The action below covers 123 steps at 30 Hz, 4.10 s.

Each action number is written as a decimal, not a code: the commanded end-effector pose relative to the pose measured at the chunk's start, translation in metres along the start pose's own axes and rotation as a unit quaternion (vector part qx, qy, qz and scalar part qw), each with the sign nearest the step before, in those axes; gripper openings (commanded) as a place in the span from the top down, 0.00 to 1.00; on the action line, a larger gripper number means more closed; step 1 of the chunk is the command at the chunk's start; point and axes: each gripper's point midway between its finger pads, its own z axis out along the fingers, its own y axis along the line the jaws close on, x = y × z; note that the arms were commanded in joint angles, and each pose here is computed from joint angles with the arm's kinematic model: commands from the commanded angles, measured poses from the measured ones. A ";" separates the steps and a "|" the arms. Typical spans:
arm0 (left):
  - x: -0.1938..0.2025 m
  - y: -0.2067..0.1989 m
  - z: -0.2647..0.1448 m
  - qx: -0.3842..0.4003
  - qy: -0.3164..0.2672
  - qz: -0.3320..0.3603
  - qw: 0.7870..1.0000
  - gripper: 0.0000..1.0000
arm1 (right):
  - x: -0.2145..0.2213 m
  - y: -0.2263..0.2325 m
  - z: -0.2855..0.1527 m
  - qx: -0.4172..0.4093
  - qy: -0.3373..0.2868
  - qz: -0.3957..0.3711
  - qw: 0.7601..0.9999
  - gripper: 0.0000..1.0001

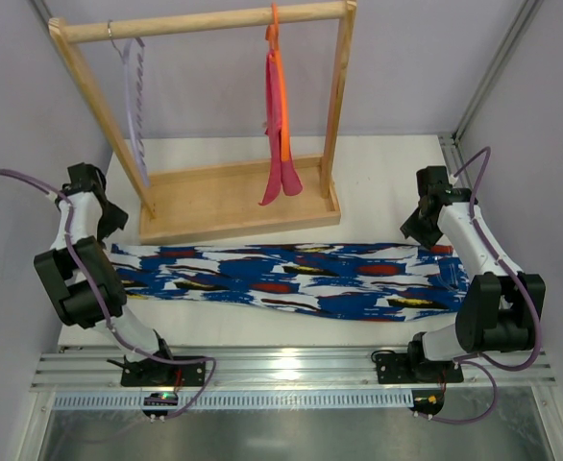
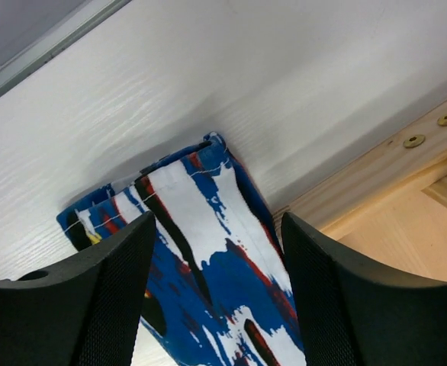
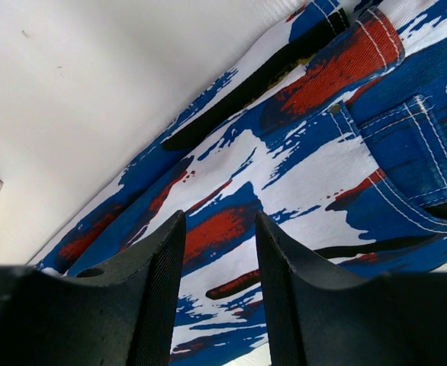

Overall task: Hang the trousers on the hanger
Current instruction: Fold the trousers

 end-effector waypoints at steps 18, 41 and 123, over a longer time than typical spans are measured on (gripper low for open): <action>0.071 0.060 0.010 0.038 0.053 -0.096 0.993 0.76 | -0.013 0.009 -0.023 -0.041 -0.030 -0.006 0.999 0.55; 0.065 0.095 0.002 -0.042 0.000 -0.117 0.992 0.72 | -0.009 0.008 -0.024 -0.049 -0.028 -0.009 0.998 0.55; 0.034 0.104 -0.007 -0.043 0.014 -0.125 0.991 0.41 | -0.041 -0.019 0.058 0.101 -0.004 0.032 0.994 0.55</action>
